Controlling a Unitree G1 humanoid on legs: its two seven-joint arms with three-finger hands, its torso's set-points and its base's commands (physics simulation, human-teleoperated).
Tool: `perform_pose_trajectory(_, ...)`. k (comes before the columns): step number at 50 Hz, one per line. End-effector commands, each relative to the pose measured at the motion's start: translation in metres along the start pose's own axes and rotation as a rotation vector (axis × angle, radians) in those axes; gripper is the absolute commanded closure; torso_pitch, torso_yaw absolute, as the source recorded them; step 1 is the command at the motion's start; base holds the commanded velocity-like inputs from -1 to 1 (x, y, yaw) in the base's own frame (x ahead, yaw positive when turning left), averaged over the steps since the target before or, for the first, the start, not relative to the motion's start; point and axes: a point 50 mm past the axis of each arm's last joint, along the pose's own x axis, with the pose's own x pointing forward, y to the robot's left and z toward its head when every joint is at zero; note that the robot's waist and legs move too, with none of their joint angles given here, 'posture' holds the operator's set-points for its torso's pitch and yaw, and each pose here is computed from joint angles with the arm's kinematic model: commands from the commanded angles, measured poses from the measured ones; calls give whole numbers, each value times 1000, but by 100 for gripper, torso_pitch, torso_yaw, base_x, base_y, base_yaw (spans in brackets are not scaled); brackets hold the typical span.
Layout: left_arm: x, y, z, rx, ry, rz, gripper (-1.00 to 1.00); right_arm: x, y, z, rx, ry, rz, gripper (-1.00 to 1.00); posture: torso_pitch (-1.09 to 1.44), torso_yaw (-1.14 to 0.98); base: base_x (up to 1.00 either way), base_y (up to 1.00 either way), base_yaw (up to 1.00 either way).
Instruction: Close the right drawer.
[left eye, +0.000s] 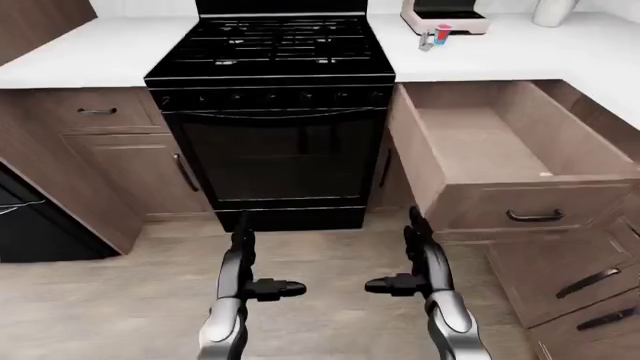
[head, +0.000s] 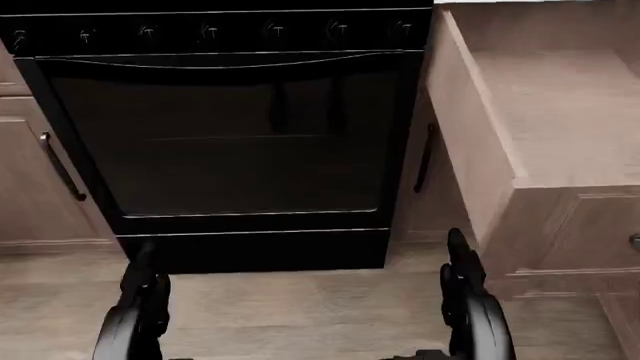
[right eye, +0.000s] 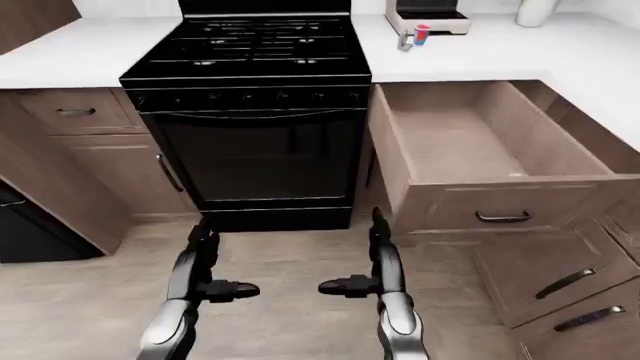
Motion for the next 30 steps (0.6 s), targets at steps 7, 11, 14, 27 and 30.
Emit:
perform_pose_trajectory(7, -25, -2, 72, -4, -345, -13, -100, -28, 5, 66, 15, -384, 63, -100, 0, 0, 0, 0, 0)
perform_pose_trajectory(11, -26, -2, 72, -3, -345, -16, -100, -28, 5, 66, 12, -383, 68, -100, 0, 0, 0, 0, 0)
perform_pose_trajectory(14, -26, -2, 72, -5, -347, -17, -100, -29, 6, 66, 10, -384, 70, -100, 0, 0, 0, 0, 0)
perform_pose_trajectory(27, -70, 0, 119, 39, -603, 14, -100, -58, 7, 106, -76, -550, 45, -100, 0, 0, 0, 0, 0)
perform_pose_trajectory(30, -85, -1, 132, 44, -669, 11, -100, -66, 9, 116, -97, -594, 45, -100, 0, 0, 0, 0, 0)
